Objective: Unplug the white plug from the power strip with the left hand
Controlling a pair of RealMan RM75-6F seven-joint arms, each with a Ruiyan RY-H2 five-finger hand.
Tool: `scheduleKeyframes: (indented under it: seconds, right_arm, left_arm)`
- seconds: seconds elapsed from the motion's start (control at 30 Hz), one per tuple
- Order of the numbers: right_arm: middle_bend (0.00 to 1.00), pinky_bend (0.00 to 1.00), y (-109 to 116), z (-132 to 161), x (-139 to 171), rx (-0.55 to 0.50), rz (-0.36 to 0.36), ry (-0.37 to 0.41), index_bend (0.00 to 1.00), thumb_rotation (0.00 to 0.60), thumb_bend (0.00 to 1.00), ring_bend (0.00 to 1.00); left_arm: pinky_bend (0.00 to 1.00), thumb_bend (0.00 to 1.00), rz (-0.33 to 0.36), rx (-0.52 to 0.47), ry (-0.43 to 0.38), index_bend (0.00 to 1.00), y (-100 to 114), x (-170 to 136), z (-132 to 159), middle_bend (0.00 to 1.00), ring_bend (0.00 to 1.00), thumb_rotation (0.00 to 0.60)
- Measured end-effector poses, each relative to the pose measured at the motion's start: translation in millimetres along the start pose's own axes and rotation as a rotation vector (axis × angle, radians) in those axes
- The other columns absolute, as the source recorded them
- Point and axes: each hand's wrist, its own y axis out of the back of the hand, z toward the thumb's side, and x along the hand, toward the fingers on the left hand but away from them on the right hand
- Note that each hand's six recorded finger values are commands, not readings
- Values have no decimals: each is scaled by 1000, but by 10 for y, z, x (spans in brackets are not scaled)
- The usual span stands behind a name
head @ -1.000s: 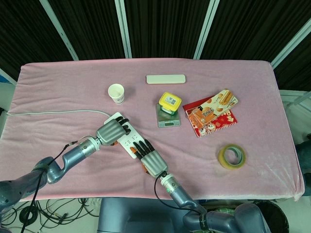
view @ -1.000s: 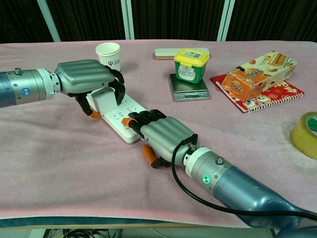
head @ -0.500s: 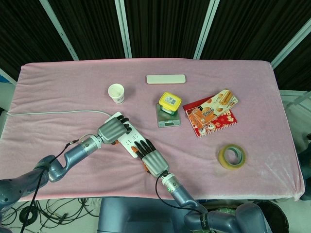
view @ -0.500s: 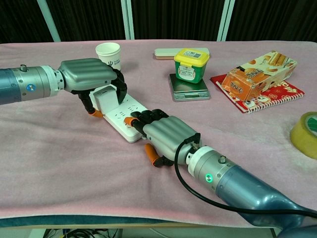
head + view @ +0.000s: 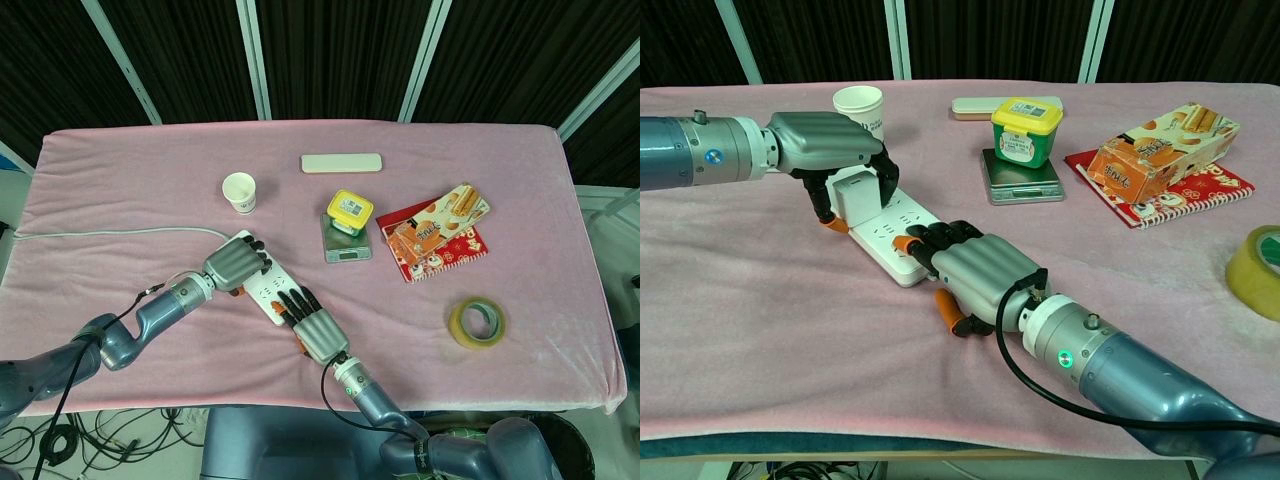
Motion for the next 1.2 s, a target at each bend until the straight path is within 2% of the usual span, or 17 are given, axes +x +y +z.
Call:
scheduleKeyframes:
  seconds: [0.4,0.53,0.67,1.2]
  right_arm:
    - [5,19,-12,-14,8,6,14,1,0,600,562,47]
    - [29,20,-20,-34,12,10,26,2,0,600,562,49]
    - [88,21,-19,-45,15,12,33,5,0,600,561,94]
    - [106,22,19,-76,47,26,46,18,0,600,562,114]
  left_arm:
    - [278,727,-42,11,40,672,182,112,-29,661,239,600]
    - [279,733,-85,-11,53,673,177,141,-26,663,246,600]
    - [278,734,-113,-23,64,673,189,162,-26,663,246,600]
    - [309,737,-84,-2,87,679,277,211,32,675,264,600]
